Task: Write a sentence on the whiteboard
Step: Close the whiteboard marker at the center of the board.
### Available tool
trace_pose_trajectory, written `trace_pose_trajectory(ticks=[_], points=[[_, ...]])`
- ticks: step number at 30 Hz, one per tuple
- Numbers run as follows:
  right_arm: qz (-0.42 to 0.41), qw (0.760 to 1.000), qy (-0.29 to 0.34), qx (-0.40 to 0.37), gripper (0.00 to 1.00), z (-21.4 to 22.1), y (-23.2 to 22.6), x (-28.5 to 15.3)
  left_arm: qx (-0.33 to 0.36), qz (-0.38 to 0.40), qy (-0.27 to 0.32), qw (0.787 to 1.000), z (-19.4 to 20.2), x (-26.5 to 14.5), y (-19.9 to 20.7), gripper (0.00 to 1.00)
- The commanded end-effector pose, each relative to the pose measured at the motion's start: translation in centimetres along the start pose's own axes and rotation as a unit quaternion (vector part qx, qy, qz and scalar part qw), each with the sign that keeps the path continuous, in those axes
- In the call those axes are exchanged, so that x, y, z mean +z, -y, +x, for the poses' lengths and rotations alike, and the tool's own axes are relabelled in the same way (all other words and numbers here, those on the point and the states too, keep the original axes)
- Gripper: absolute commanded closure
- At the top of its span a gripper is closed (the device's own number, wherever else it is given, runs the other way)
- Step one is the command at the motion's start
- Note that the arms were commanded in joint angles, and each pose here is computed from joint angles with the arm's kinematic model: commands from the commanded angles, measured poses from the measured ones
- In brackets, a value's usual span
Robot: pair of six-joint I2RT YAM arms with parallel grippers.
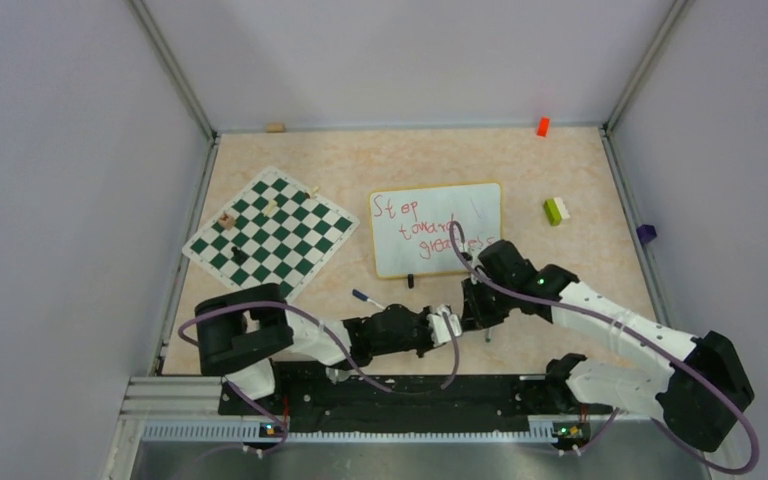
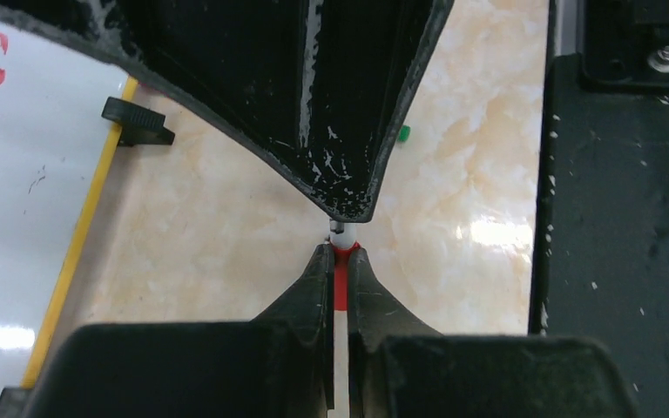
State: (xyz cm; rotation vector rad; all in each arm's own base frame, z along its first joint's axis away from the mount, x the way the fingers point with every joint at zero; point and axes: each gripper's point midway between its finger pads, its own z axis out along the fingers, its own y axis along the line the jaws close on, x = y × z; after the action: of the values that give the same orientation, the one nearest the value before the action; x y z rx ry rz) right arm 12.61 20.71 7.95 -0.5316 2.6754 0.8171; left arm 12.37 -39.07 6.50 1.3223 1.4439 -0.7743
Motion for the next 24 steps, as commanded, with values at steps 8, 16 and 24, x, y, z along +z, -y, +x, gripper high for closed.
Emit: trace_pose_trajectory(ticks=[8,16,24], points=[[0.130,0.991,-0.010,-0.031,1.00,-2.2,0.0,-0.9,0.001,-0.011,0.190,0.982,-11.3,3.7,0.7,1.00],[0.172,0.984,-0.034,-0.035,1.00,-0.6,0.8,1.5,-0.008,-0.020,0.208,0.978,-10.9,2.5,0.5,1.00],[0.171,0.984,-0.039,-0.026,1.00,0.2,1.7,3.7,-0.030,-0.025,0.185,0.982,-10.9,2.4,0.3,1.00]])
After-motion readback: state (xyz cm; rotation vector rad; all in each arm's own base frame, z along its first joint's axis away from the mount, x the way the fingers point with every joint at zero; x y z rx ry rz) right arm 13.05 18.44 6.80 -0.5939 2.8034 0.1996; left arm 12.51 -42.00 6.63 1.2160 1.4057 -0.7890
